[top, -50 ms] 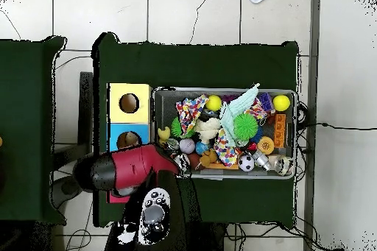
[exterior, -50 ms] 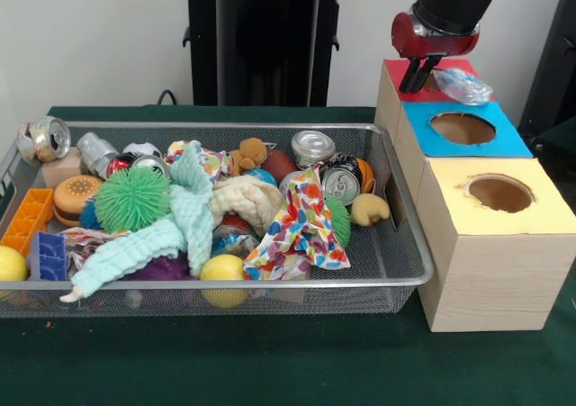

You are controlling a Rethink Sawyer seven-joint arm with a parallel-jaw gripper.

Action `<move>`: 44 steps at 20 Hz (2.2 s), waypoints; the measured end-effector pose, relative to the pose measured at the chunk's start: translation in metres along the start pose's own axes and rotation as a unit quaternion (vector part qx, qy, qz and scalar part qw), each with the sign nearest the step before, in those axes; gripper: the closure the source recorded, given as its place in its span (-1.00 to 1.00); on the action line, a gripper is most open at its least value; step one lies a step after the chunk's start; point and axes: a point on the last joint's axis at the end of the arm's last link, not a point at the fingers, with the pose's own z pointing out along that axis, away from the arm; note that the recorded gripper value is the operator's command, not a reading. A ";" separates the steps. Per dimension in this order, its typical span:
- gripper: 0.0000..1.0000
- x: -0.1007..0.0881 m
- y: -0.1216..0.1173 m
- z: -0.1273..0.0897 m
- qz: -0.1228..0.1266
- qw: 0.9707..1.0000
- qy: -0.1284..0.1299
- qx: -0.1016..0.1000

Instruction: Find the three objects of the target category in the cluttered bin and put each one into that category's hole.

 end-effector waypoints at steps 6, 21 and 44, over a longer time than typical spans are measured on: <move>1.00 -0.001 0.000 0.000 0.000 1.000 0.005 0.000; 1.00 -0.005 0.000 0.000 -0.001 1.000 0.018 0.000; 1.00 0.015 -0.001 -0.045 0.004 1.000 -0.011 0.004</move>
